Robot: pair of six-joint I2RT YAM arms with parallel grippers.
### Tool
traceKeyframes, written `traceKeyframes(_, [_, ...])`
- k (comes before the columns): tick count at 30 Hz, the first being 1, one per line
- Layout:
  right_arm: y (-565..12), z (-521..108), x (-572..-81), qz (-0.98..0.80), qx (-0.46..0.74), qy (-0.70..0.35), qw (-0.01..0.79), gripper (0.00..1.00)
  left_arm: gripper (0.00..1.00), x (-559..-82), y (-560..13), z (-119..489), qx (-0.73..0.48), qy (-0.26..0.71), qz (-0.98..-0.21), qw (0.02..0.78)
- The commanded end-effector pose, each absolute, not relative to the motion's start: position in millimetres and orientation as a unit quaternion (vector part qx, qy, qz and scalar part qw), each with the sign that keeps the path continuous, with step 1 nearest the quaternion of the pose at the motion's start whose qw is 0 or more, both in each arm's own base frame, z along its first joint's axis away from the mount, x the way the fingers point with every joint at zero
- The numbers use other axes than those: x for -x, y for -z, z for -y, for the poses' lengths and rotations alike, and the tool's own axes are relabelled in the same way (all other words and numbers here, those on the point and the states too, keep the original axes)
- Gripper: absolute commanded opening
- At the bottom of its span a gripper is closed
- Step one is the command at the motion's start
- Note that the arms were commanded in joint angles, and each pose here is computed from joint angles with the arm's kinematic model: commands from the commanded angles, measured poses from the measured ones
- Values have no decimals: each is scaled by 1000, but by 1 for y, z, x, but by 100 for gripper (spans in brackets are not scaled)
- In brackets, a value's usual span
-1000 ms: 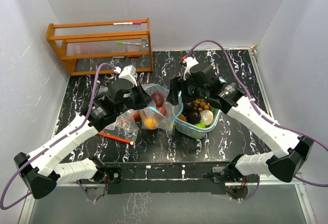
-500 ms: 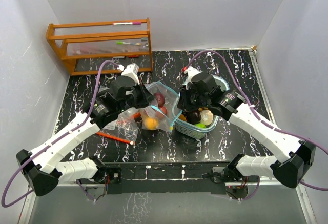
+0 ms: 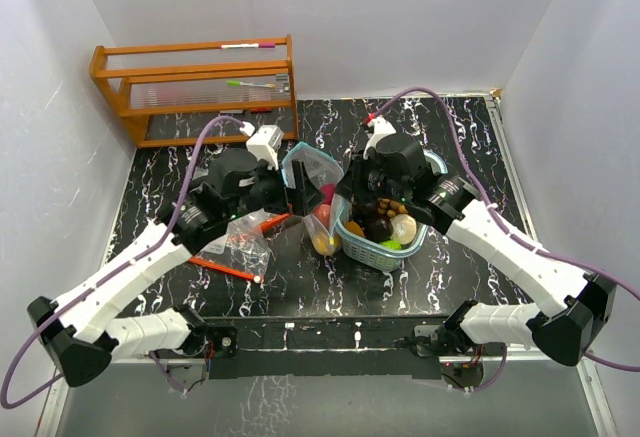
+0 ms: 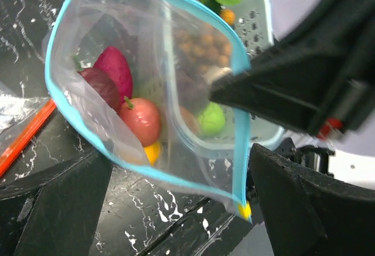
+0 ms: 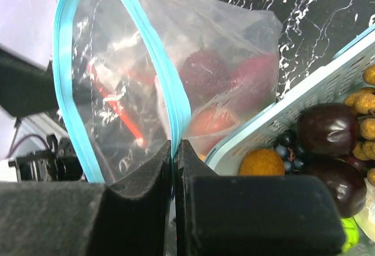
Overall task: Place the food in the zip-top bag and seal the zipper
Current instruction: Zip the zipper food storage bag.
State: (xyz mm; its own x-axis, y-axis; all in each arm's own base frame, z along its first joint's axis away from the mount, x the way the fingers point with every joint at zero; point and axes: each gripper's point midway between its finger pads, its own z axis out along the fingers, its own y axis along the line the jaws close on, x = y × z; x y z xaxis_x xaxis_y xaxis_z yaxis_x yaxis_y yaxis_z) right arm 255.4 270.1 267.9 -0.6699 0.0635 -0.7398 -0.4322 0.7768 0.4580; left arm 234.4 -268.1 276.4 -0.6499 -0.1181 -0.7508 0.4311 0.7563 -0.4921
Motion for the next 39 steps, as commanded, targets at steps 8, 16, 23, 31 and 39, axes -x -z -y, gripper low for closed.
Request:
traceKeyframes(8, [-321, -276, -315, -790, -74, -361, 489, 8, 97, -171, -321, 256, -179, 444, -765, 431])
traceKeyframes(16, [-341, -305, -345, -747, -139, -426, 491, 8, 95, -180, -286, 254, -160, 418, -790, 419])
traceKeyframes(23, [-343, -319, -351, -738, -141, -449, 484, 8, 87, -216, -263, 237, -119, 334, -811, 465])
traceKeyframes(31, [-352, -316, -351, -734, -141, -448, 491, 8, 66, -243, -234, 232, -55, 306, -807, 502])
traceKeyframes(39, [-349, -319, -348, -736, -135, -454, 484, 8, 55, -257, -264, 222, -47, 291, -740, 604])
